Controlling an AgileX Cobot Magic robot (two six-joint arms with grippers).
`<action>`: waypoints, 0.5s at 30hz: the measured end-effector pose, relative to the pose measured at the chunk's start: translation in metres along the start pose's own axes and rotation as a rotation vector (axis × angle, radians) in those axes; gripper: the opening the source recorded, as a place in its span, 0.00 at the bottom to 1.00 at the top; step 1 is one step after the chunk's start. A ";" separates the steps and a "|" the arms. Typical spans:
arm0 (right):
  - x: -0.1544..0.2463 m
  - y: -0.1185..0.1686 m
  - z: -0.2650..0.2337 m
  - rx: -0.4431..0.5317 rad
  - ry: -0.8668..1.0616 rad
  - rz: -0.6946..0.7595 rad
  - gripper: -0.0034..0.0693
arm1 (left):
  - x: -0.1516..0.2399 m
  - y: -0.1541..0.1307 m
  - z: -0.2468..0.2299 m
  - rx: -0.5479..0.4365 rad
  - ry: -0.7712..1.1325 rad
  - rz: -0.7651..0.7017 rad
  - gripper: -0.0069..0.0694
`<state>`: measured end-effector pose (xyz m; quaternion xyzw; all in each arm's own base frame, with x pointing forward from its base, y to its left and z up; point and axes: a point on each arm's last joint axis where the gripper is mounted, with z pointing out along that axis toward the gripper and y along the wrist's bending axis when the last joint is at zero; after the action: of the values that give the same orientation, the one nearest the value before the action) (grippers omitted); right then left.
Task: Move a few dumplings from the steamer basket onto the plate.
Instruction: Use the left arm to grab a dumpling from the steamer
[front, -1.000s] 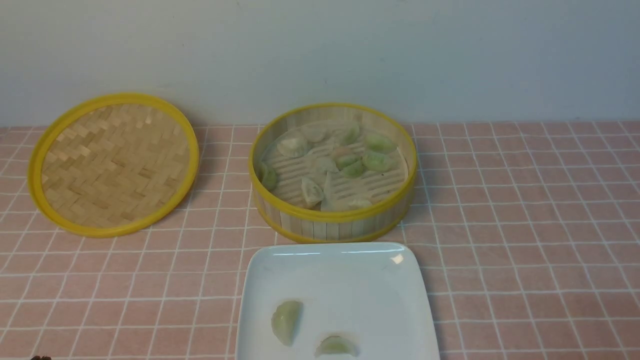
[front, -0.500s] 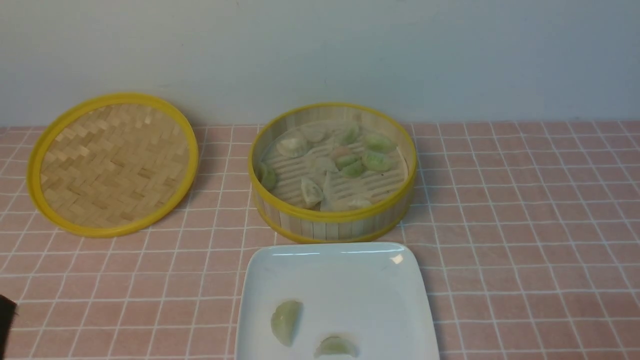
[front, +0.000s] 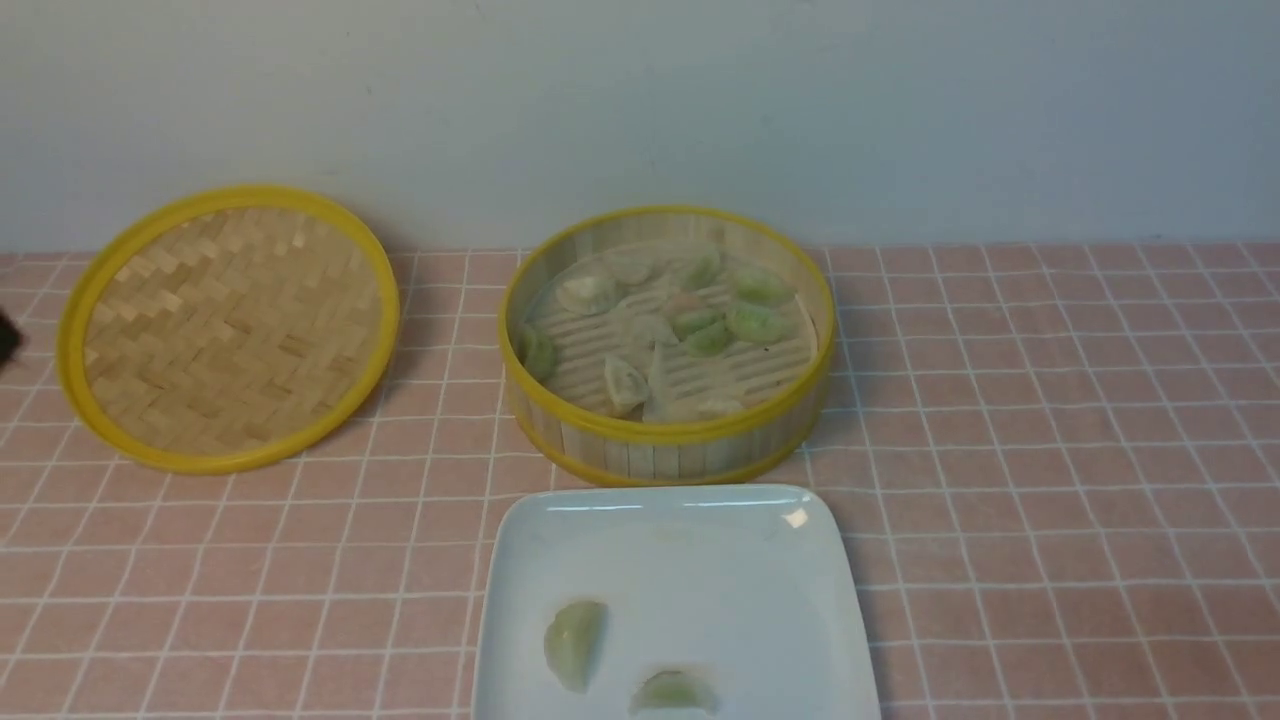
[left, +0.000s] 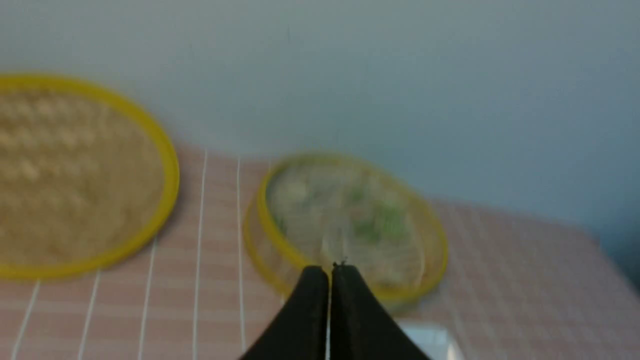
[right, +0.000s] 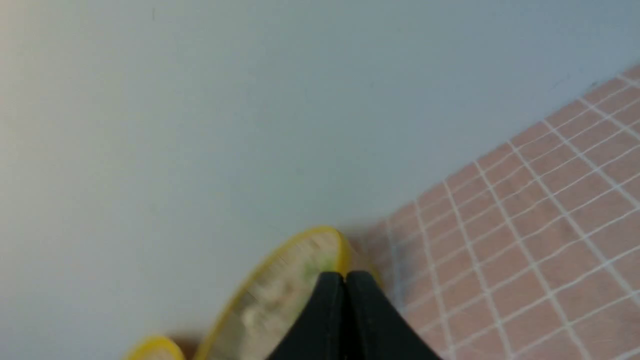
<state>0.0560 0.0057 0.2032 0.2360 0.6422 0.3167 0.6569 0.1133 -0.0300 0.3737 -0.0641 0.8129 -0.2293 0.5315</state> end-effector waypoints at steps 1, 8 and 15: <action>-0.002 0.000 0.000 -0.003 -0.021 0.075 0.03 | -0.004 -0.001 0.015 -0.017 0.134 0.026 0.08; -0.012 -0.001 -0.001 -0.004 -0.129 0.245 0.03 | -0.011 0.016 0.124 -0.055 0.671 0.081 0.08; -0.039 0.065 0.005 -0.100 0.173 -0.106 0.03 | 0.009 -0.007 0.206 -0.024 0.874 0.236 0.08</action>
<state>0.0545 0.0225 0.2775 0.1406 0.6916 0.3325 0.6256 0.2927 -0.1020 0.3015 0.1257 0.9654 -0.1633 0.1600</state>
